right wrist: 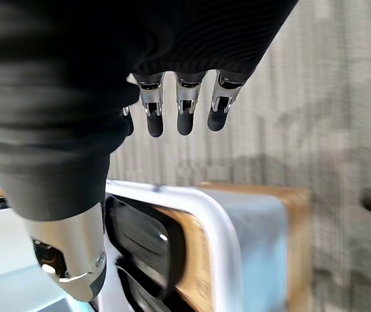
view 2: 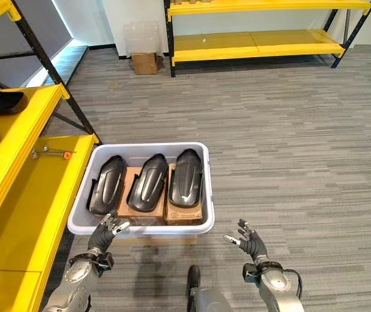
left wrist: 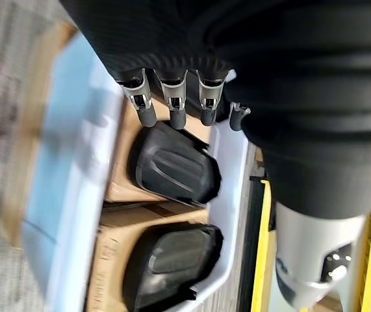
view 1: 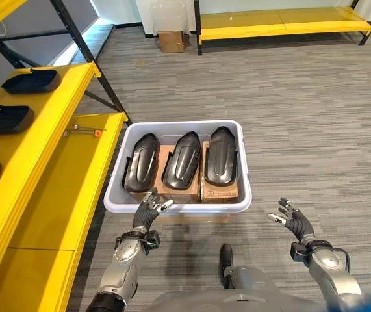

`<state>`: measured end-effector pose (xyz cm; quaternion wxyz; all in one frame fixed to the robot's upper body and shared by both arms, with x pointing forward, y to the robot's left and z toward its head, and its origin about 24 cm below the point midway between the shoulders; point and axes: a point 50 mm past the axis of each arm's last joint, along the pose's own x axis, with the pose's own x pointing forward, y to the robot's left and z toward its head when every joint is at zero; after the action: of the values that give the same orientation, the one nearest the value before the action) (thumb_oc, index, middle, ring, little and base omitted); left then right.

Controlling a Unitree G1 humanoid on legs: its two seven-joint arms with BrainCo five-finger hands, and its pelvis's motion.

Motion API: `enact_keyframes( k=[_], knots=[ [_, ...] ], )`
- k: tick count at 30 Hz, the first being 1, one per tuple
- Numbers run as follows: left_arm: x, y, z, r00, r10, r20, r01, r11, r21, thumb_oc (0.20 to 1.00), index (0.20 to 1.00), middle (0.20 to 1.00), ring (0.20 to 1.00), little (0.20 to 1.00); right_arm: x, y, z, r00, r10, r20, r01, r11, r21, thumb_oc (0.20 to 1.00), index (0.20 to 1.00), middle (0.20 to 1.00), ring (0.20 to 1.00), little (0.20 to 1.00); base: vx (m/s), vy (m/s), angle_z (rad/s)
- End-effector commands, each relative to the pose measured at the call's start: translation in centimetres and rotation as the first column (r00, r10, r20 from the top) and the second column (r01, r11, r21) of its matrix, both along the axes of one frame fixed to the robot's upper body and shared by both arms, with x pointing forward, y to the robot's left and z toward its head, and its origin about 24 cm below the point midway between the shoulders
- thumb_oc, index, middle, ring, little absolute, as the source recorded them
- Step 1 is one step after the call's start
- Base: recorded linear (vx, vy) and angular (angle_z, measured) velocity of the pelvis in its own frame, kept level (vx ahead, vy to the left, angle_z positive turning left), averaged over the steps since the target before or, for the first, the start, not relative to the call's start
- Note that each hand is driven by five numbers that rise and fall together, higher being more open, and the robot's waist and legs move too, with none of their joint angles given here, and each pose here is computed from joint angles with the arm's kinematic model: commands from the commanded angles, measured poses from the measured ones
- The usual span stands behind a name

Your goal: Move parts from the plastic box to the shelf.

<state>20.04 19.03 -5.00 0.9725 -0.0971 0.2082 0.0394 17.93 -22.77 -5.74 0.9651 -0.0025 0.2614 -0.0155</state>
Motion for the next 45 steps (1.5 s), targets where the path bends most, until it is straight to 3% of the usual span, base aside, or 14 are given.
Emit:
enact_keyframes(
  k=[1,7,15,31,38,45],
  knots=[
    [0.7,1.0,1.5,0.996,-0.003,0.085,0.001,0.999,0.032,1.000,1.000,1.000,1.000,1.000,-0.1,0.2,0.5,0.999,-0.019,0.047,0.018,0.999,0.032,1.000,1.000,1.000,1.000,1.000,0.08,-0.149,-0.05],
    [0.9,1.0,1.9,0.995,0.008,0.101,-0.009,1.000,0.007,1.000,1.000,1.000,1.000,1.000,0.3,-0.8,1.2,0.996,-0.042,0.078,0.043,0.999,-0.003,1.000,1.000,1.000,1.000,1.000,0.08,-0.036,0.07],
    [1.8,0.8,2.1,0.992,0.019,0.122,-0.023,0.999,0.029,1.000,1.000,1.000,1.000,1.000,1.4,-0.7,2.4,0.975,-0.151,0.165,0.140,0.987,0.078,1.000,1.000,1.000,1.000,1.000,0.11,0.265,-0.27],
    [1.7,2.2,2.7,0.985,0.073,0.154,-0.082,0.995,0.052,1.000,1.000,1.000,1.000,1.000,3.9,1.1,5.9,0.932,-0.117,0.342,0.088,0.991,0.098,1.000,1.000,1.000,1.000,1.000,0.04,0.163,-0.17],
    [4.2,1.8,6.4,0.940,0.089,0.328,-0.101,0.995,0.018,1.000,1.000,1.000,1.000,1.000,8.5,2.9,10.9,0.837,-0.032,0.546,0.020,0.999,0.028,1.000,1.000,1.000,1.000,1.000,-0.05,-0.043,0.02],
    [6.1,0.4,9.0,0.898,0.093,0.431,-0.082,0.996,-0.044,1.000,1.000,1.000,1.000,1.000,12.3,5.5,14.7,0.763,0.023,0.646,-0.025,1.000,-0.005,1.000,1.000,1.000,1.000,1.000,-0.09,-0.085,0.13]
  ],
)
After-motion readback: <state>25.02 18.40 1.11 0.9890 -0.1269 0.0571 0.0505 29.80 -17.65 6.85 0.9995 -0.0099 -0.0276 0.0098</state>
